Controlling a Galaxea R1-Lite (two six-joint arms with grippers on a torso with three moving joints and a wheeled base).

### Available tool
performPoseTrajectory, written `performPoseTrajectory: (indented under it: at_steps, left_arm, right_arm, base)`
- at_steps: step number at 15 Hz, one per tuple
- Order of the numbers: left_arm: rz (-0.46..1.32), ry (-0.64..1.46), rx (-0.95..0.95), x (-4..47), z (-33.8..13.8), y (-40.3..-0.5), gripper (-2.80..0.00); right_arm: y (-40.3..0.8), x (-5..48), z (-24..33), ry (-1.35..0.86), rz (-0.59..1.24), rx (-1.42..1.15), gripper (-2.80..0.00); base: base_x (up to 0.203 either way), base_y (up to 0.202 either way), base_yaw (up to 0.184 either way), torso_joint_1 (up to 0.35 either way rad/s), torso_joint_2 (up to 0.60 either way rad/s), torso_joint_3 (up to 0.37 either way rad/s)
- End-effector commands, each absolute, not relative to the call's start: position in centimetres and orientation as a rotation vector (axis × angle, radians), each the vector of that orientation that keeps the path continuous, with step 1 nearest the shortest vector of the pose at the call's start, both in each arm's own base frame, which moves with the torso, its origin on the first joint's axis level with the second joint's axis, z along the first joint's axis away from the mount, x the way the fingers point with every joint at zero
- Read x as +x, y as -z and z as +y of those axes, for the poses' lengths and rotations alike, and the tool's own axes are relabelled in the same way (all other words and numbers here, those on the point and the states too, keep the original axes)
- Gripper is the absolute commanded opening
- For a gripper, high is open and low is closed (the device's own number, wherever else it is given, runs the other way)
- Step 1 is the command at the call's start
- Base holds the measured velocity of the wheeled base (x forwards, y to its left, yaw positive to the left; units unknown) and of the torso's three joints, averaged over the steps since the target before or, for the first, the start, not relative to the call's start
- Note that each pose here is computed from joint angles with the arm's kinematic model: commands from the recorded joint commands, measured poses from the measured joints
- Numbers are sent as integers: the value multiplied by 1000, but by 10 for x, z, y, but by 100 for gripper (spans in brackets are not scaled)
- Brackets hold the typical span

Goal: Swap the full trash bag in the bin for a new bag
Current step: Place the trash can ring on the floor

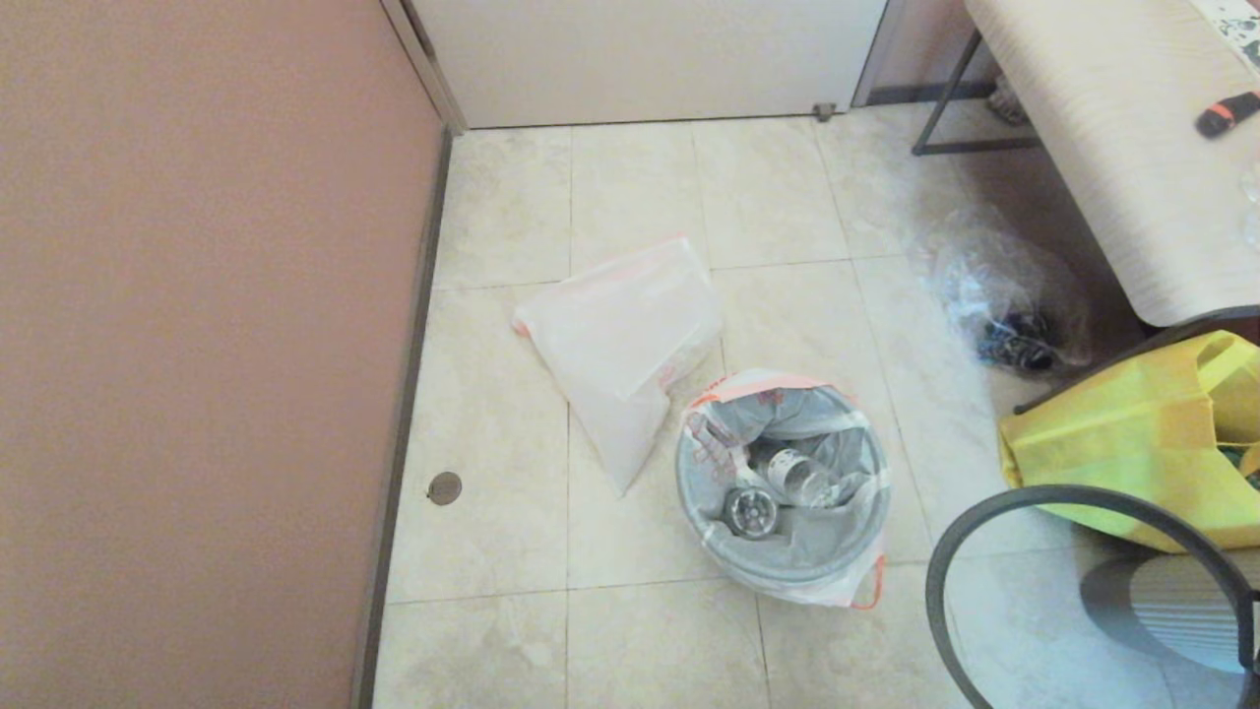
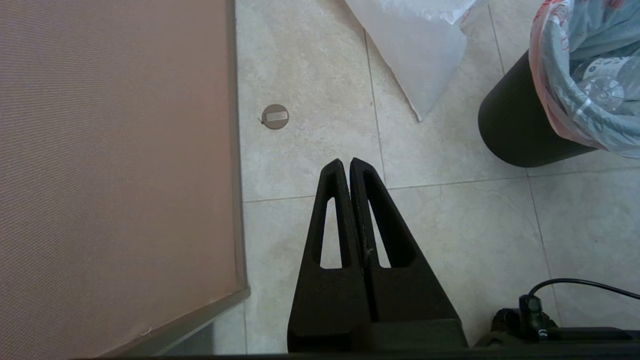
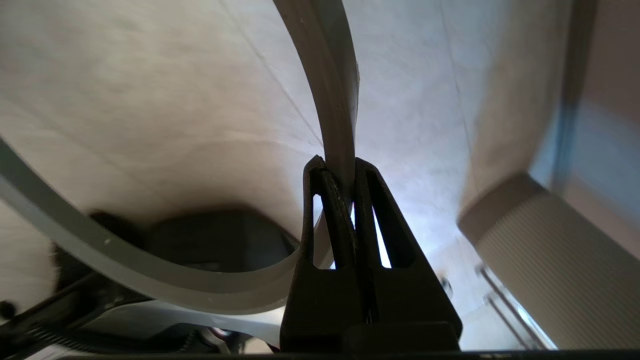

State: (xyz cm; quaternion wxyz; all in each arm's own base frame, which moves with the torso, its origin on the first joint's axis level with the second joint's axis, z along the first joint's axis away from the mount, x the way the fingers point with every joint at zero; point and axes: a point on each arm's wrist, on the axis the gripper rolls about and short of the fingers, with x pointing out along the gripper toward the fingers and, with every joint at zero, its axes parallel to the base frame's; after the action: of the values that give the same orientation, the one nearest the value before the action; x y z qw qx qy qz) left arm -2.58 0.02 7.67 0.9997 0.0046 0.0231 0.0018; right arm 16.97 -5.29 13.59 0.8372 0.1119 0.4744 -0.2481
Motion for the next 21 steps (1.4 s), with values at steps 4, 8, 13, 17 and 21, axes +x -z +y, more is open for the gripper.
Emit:
performPoseTrajectory:
  at_steps: [4,8,13,17,21]
  left_arm:
    - [48,-3,9,-26,0,-77,-280]
    - [48,-3,9,-26,0,-77,-280]
    - [48,-3,9,-26,0,-77,-280]
    - [48,-3,9,-26,0,-77,-280]
    - [48,-4,9,-26,0,-77,-280]
  right_arm:
    - [-85,205,-77,557,1134,240,-280]
    - [-38,239,-90,528,1147,189,-280]
    - [39,283,-105,466,1149,81,-280]
    - [57,313,-114,413,1107,-6,-280]
    - [42,308,-112,415,1080,-4,0]
  base:
    - [0,0,0,0,0,0]
    - [0,0,0,0,0,0]
    - [0,0,0,0,0,0]
    - [0,0,0,0,0,0]
    - [0,0,0,0,0,0]
